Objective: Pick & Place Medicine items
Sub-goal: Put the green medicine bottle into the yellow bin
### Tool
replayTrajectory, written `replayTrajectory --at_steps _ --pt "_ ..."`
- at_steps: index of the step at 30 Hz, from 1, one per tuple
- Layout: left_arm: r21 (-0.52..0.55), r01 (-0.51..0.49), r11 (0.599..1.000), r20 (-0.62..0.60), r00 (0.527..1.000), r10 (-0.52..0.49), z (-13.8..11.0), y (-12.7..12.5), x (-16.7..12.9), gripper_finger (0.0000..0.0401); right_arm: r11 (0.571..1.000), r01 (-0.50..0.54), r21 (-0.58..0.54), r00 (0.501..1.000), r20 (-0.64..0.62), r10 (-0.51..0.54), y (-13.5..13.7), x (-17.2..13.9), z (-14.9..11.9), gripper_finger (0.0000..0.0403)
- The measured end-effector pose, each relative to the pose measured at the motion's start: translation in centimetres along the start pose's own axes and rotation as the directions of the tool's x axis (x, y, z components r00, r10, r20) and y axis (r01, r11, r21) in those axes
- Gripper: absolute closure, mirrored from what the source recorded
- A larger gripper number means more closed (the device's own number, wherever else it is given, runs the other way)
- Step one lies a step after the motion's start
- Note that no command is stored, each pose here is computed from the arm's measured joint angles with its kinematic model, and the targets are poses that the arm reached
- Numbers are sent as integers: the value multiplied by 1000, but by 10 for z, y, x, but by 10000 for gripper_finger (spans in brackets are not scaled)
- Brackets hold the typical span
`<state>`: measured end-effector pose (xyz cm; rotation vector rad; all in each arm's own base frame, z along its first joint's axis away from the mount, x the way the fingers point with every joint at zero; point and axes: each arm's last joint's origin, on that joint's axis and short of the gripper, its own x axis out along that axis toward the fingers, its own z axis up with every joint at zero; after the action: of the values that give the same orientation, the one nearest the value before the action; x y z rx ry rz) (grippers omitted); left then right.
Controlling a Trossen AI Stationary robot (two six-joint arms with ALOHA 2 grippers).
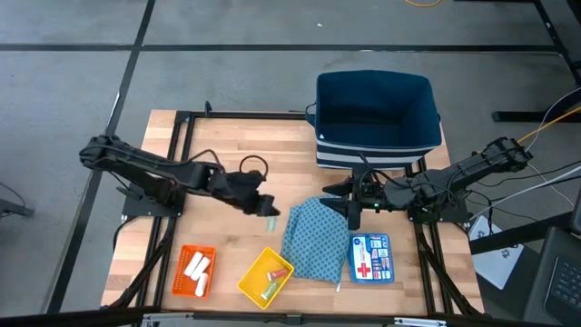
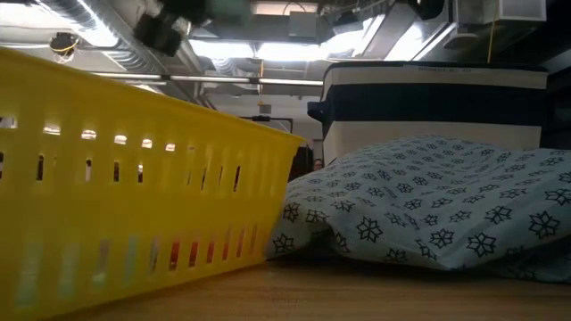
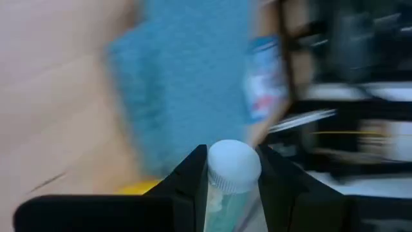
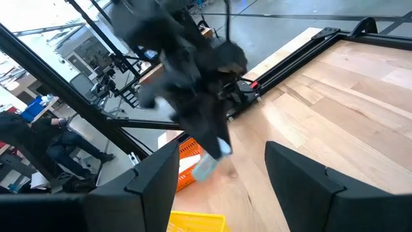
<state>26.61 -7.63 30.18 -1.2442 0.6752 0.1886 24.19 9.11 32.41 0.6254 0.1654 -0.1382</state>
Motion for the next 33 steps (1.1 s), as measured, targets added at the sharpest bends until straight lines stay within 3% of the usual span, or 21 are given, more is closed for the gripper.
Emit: replayTrajectory --at_steps 2,5,17,26,29,33 --pt "14 104 994 27 994 -105 -2 -11 -1 310 1000 0 0 1000 0 0 0 0 0 172" --pt "44 179 983 22 983 -180 -10 -19 11 310 1000 0 0 1000 0 0 0 0 0 172" --pt "189 201 961 -191 968 -165 -75 -10 79 308 1000 2 20 1000 -9 -2 0 0 -1 172" --pt "313 49 948 -267 963 39 -112 19 103 308 1000 -7 5 998 -70 8 -2 0 -5 172" --pt "311 -13 950 -291 951 108 -118 29 109 304 1000 -8 5 998 -70 8 -2 0 -5 172" --pt "275 -22 961 -340 933 119 -120 32 113 275 1000 -7 11 998 -70 8 -2 0 -5 172"
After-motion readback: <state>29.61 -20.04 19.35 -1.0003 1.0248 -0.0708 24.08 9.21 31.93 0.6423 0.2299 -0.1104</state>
